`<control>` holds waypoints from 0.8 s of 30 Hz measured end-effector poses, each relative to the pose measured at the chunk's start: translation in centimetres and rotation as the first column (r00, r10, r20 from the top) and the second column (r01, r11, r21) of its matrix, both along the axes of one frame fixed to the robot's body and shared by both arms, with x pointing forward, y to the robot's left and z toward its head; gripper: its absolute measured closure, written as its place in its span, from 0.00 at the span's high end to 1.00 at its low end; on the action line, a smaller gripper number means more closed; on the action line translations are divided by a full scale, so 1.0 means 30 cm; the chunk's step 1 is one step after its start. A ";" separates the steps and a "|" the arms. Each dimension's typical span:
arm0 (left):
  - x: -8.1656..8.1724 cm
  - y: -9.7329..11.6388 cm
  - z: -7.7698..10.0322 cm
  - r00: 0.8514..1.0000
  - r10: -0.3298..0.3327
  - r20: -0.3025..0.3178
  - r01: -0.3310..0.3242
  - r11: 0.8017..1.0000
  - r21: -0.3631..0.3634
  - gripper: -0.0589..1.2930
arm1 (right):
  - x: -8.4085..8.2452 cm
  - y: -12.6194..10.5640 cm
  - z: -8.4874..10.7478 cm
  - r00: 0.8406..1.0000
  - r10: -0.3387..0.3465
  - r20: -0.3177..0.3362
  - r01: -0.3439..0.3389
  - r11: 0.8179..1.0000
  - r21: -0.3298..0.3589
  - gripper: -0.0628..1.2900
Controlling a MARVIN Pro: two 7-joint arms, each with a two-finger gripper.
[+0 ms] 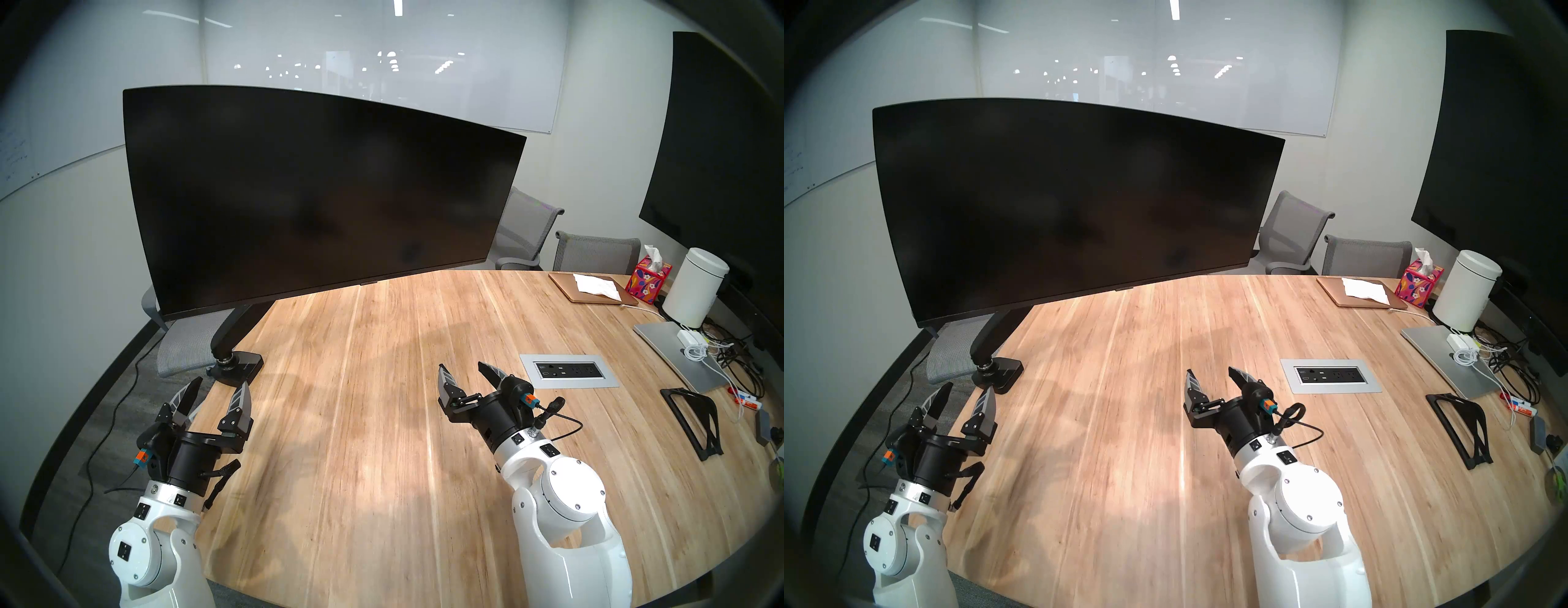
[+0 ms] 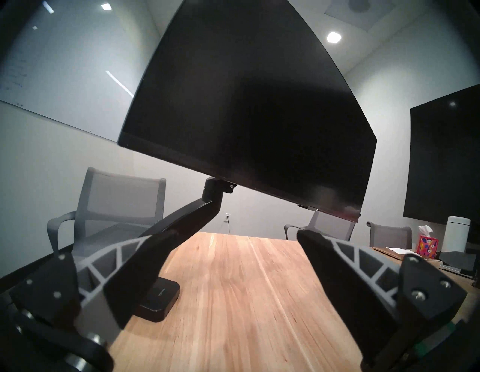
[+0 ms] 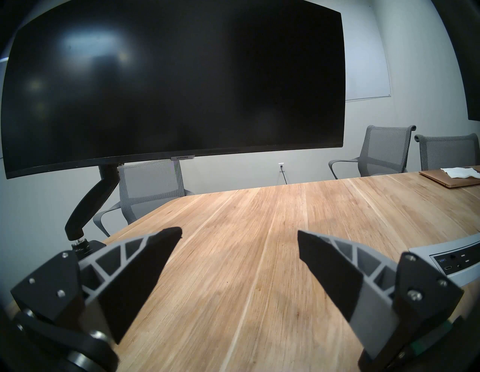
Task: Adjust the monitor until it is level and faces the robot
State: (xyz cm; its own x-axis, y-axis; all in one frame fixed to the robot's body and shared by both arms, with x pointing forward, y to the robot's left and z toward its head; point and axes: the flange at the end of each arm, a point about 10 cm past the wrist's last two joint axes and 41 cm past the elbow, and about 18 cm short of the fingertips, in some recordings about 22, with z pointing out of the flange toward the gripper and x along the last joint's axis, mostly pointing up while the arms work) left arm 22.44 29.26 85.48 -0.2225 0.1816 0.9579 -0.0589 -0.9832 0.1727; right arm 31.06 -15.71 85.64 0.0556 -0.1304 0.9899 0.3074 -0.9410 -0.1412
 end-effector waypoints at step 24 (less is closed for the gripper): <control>0.028 -0.026 0.054 0.987 0.148 0.063 -0.148 0.989 -0.016 0.98 | 0.000 0.000 0.000 1.000 0.000 0.000 0.000 1.000 0.000 0.95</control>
State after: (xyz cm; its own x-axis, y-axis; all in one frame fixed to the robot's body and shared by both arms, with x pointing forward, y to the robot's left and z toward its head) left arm 23.28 28.50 87.12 -0.3083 0.1532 0.9389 0.0760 -0.9798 0.1848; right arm 31.06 -15.71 85.63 0.0559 -0.1304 0.9899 0.3074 -0.9410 -0.1413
